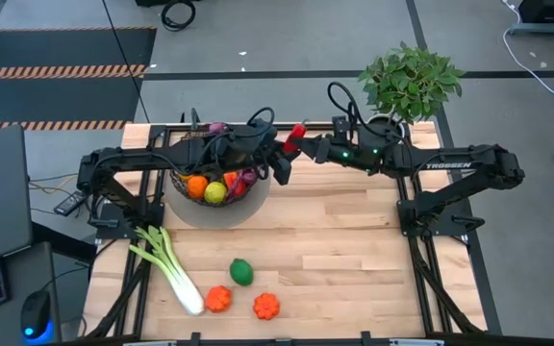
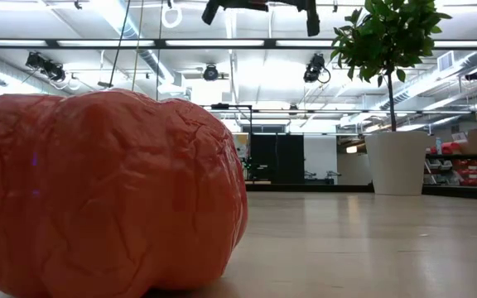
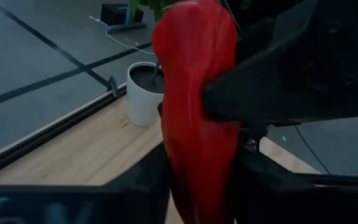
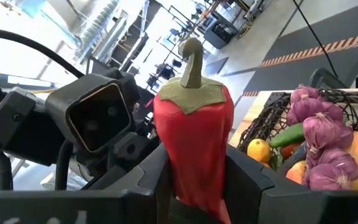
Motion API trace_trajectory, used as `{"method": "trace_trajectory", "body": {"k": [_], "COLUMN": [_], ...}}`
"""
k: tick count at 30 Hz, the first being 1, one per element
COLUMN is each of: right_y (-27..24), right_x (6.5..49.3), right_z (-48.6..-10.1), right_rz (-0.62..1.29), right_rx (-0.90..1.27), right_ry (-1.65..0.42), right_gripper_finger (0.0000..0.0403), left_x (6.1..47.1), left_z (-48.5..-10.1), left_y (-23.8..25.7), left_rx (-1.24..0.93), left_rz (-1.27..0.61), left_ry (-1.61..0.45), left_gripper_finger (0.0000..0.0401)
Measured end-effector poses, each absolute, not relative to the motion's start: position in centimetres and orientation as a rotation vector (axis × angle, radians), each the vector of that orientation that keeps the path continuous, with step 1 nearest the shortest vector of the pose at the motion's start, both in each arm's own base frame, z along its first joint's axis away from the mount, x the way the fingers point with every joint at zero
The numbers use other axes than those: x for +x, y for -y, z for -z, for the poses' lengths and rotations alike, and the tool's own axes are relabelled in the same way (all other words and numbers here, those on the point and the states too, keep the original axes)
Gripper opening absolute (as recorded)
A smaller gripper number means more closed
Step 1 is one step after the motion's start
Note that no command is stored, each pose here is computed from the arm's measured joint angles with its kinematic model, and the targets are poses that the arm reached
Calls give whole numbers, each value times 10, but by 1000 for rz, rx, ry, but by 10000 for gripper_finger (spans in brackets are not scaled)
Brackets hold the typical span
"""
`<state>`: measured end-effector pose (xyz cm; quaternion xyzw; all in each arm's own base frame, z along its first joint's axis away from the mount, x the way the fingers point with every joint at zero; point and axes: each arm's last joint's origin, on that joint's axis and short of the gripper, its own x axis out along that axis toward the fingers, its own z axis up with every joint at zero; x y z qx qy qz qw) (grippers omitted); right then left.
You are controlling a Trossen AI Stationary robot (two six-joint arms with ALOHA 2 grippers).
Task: Build produce basket
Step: Put the red chili pepper into the black wire basket
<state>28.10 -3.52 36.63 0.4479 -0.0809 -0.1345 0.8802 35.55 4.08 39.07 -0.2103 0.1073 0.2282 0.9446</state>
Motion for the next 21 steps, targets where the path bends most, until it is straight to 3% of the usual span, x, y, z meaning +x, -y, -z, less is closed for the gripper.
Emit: {"method": "trace_trajectory", "body": {"k": [6, 15, 21], "right_y": [36, 37, 33], "right_x": [281, 272, 261], "right_z": [-362, -360, -354], "right_rz": [279, 248, 249], "right_rx": [935, 938, 947], "right_ry": [117, 7, -132], "right_gripper_finger": [172, 312, 348], "left_x": [353, 333, 299], "left_z": [-387, -374, -365], "left_y": [-42, -59, -84], "left_rx": [-433, -442, -553], "left_rz": [-486, -599, -780], "left_ry": [-253, -462, -647], "left_gripper_finger": [82, 121, 114]}}
